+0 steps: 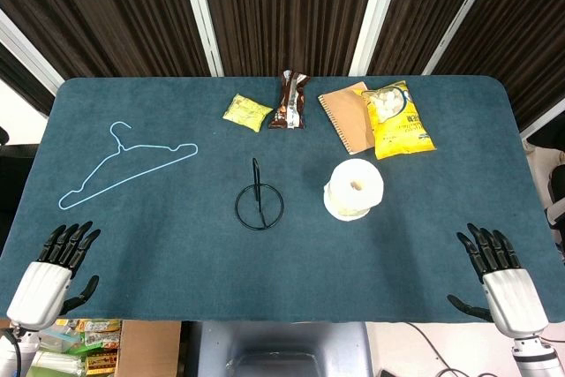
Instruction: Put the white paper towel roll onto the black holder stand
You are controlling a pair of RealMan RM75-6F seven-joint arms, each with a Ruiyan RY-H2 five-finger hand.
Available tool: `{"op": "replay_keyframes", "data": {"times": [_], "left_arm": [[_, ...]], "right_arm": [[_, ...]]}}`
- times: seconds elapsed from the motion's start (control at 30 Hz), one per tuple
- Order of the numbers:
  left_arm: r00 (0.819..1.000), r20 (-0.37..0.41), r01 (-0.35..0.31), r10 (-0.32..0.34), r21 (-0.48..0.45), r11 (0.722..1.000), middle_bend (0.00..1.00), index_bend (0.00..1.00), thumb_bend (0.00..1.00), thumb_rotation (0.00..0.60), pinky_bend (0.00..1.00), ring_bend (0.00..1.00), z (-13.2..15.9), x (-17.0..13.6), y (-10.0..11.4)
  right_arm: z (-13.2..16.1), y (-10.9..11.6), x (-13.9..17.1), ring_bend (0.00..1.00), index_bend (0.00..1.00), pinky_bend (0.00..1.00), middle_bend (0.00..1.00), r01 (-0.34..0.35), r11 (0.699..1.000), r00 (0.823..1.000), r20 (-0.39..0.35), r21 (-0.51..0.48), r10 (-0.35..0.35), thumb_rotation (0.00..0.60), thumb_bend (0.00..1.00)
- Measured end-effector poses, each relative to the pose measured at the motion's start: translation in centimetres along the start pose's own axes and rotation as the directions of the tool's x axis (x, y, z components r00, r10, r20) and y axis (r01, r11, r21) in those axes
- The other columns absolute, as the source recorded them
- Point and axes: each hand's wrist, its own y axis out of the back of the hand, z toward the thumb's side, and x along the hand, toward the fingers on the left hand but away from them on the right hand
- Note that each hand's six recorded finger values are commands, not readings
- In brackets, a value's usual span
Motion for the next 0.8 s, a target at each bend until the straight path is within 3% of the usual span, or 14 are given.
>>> {"op": "replay_keyframes", "data": {"times": [0.3,0.5,0.6,0.8], "left_arm": [[1.000,0.000,-0.007,0.007,-0.014,1.000,0.01,0.00,0.42,0.600,0.06,0.00,-0.1,0.0,0.2],[1.000,0.014,-0.015,0.015,-0.023,1.000,0.00,0.00,0.42,0.600,0.07,0.00,0.0,0.2,0.3],[1.000,0.014,-0.019,0.019,-0.021,1.000,0.00,0.00,0.42,0.600,0.06,0.00,-0.1,-0.1,0.3],[1.000,0.003,-0.023,0.023,-0.028,0.999,0.00,0.00,0.42,0.600,0.07,0.00,-0.5,-0.1,0.5]], "right_arm": [[0.7,0.1,-1.0,0.00,0.00,0.00,0.00,0.049,0.998,0.998,-0.049,-0.036,-0.051,0.600,0.15],[2.0,0.0,-5.6,0.00,0.00,0.00,0.00,0.058,0.993,0.991,-0.114,-0.103,-0.070,0.600,0.15],[2.8,-0.1,-8.7,0.00,0.00,0.00,0.00,0.038,0.991,0.989,-0.137,-0.132,-0.057,0.600,0.15],[4.4,-1.5,-14.2,0.00,0.00,0.00,0.00,-0.070,0.988,0.988,-0.147,-0.139,0.050,0.600,0.15]]}}
